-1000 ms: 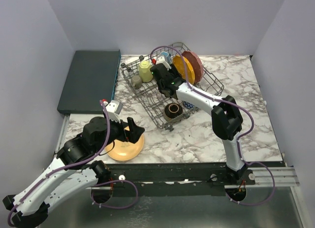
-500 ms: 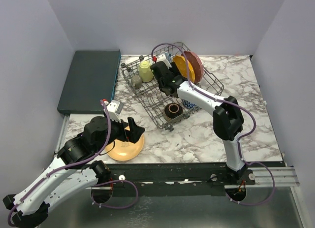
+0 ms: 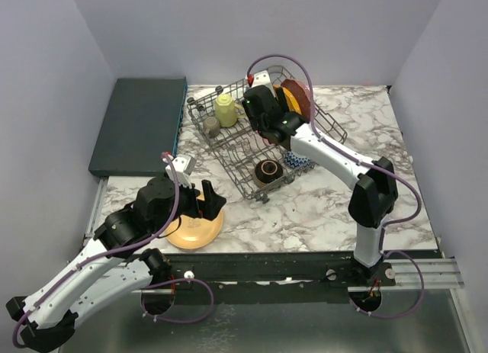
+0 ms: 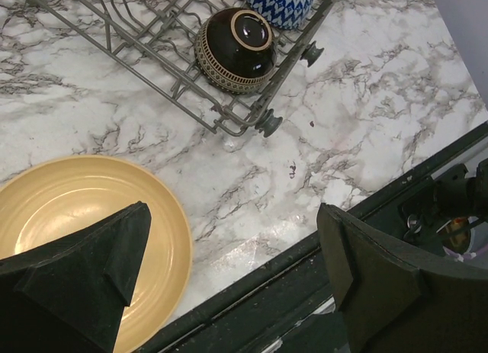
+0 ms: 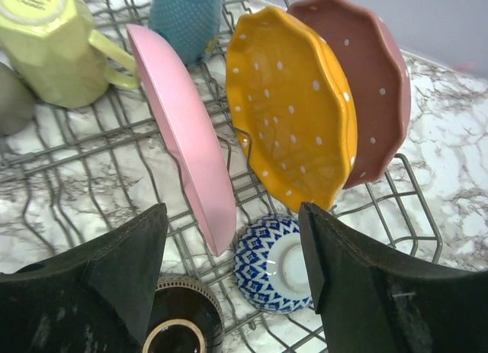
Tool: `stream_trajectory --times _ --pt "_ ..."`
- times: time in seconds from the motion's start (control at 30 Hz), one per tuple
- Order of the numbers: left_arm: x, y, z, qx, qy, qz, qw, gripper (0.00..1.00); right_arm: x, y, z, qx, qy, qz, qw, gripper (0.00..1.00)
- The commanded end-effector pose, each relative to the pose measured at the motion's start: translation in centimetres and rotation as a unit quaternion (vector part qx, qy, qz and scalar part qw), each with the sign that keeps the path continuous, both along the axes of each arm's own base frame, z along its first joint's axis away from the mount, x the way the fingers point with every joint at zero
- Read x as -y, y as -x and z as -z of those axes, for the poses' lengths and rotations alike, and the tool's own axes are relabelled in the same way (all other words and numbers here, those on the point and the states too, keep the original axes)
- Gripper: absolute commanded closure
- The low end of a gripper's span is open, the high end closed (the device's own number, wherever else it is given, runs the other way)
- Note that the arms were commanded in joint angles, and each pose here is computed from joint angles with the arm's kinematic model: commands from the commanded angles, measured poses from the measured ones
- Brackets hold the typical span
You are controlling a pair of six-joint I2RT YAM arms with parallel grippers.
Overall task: Load the mixed dishes into the dish rack
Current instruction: Insert the plate into the dish rack.
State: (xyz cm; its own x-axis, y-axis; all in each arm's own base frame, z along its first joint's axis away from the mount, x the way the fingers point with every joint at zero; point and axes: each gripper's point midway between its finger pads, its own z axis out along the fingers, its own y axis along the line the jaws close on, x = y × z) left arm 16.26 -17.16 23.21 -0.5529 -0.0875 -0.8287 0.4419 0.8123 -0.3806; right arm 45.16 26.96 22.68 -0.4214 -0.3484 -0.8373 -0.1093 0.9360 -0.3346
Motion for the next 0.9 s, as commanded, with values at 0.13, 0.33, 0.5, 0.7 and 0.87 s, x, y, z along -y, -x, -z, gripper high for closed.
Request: stream_trajectory --times 0.13,0.33,0.5,0.7,0.87 --pt "0.4 -0.9 0.6 -0.015 -0.016 -0.014 1.000 0.01 0.3 3.0 -3.3 0.004 -0.086 -0.036 0.996 0.23" --pt "0.4 -1.8 1.4 -0.051 -0.033 -0.047 0.997 0.01 1.1 5.6 -4.6 0.006 -0.121 -0.062 0.991 0.22" --pt "1.3 -2.0 1.8 -0.085 -0.027 -0.059 0.994 0.01 2.1 7.7 -5.6 0.008 -0.148 -0.077 0.986 0.21" --pt "1.1 -2.1 3.2 -0.130 -0.033 -0.097 0.986 0.01 3.3 10.0 -6.6 0.013 -0.175 -0.091 0.980 0.20" --pt "1.2 -1.6 5.6 -0.182 -0.037 -0.121 0.975 0.01 4.0 11.5 -7.3 0.018 -0.192 -0.102 0.976 0.19"
